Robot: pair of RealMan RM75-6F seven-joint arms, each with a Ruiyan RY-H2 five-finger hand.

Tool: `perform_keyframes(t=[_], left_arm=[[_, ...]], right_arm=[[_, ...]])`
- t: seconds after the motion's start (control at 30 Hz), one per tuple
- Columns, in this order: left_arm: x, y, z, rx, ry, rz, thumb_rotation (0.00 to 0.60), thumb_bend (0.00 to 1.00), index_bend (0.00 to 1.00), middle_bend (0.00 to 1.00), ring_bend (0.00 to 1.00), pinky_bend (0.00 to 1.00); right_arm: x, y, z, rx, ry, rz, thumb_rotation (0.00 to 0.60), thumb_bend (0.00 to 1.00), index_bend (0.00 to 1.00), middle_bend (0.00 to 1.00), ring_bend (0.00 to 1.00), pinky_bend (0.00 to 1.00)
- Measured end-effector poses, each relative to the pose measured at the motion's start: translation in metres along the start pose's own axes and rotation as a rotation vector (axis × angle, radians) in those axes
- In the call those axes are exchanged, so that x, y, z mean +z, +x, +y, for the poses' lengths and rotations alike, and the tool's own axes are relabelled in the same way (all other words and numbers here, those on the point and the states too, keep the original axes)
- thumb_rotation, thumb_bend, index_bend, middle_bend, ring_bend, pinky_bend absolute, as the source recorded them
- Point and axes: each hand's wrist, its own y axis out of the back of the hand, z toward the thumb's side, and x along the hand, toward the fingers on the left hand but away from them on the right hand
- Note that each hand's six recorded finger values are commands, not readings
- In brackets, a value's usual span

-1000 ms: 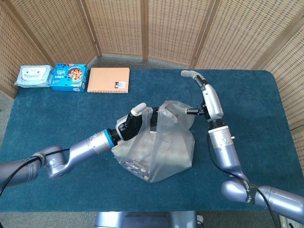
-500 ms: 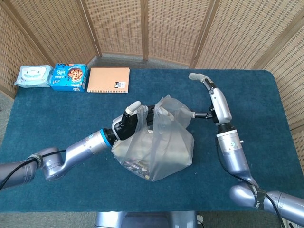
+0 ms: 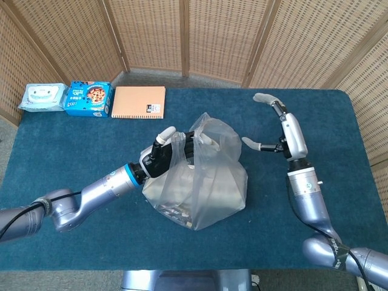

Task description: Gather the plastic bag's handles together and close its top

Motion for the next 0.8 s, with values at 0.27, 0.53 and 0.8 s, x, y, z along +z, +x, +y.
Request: perform_keyframes(t=[0.27, 0.53, 0.8], left_arm=[[-0.001, -0.004, 0.003, 0.015, -0.031, -0.004, 0.000, 0.26, 0.31, 0.27, 0.16, 0.17], [-0.003, -0.004, 0.009, 0.045, -0.138, -0.017, 0.000, 0.26, 0.31, 0.28, 0.19, 0.20], [0.000, 0.001, 0.015, 0.085, -0.336, -0.056, 0.000, 0.26, 0.31, 0.30, 0.22, 0.23]], right_arm=[[-0.011, 0.009, 0.021, -0.063, 0.046, -0.011, 0.545, 0.08, 0.18, 0.22, 0.12, 0.09], [-0.026, 0.027, 0.044, -0.109, 0.098, -0.041, 0.546, 0.08, 0.18, 0.22, 0.12, 0.09], [-0.031, 0.027, 0.055, -0.121, 0.103, -0.048, 0.546, 0.08, 0.18, 0.22, 0.12, 0.09]])
